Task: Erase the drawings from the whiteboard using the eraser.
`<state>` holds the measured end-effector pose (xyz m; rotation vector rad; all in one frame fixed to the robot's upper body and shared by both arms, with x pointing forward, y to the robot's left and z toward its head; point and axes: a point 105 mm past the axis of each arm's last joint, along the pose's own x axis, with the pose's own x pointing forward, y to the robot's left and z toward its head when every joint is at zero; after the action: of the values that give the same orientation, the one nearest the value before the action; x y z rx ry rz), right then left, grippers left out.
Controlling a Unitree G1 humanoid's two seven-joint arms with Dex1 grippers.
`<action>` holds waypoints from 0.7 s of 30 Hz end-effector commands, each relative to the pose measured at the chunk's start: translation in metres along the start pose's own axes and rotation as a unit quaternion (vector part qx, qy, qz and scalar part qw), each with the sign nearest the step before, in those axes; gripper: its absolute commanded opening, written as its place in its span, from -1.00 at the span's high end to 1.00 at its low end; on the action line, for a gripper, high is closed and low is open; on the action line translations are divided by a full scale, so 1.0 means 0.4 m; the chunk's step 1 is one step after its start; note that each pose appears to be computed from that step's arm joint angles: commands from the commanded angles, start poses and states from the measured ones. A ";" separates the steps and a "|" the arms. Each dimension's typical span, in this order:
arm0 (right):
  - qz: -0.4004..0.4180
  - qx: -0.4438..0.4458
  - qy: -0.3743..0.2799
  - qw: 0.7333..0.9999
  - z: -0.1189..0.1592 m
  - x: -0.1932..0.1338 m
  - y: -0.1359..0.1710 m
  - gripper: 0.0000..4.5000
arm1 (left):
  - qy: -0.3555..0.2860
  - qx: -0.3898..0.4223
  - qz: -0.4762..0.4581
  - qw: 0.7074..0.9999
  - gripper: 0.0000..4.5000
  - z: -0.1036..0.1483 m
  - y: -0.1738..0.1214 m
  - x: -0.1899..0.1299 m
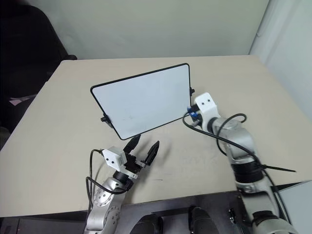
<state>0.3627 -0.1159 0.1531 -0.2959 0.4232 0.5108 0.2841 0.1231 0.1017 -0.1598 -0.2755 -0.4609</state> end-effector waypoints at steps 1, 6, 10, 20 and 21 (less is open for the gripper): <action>0.032 -0.007 0.033 0.999 -0.021 -0.061 0.016 0.88 | -0.018 0.011 -0.003 1.000 -1.00 0.020 -0.002 0.008; 0.046 -0.022 0.079 0.996 -0.070 -0.101 0.010 0.88 | -0.016 0.009 -0.003 1.000 -1.00 0.013 -0.002 0.014; 0.046 -0.007 0.103 0.994 -0.108 -0.101 -0.004 0.57 | -0.015 0.007 -0.005 1.000 -1.00 0.008 -0.004 0.019; 0.039 -0.003 -0.021 0.999 -0.053 -0.096 -0.015 -0.65 | -0.015 0.007 -0.013 1.000 -1.00 0.004 -0.007 0.030; 0.039 -0.008 -0.049 0.998 -0.038 -0.102 -0.015 -0.65 | -0.014 0.007 -0.014 1.000 -1.00 0.004 -0.007 0.031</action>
<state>0.3266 -0.1454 0.1310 -0.2622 0.4989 0.5945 0.2933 0.1173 0.0993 -0.1597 -0.2719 -0.4739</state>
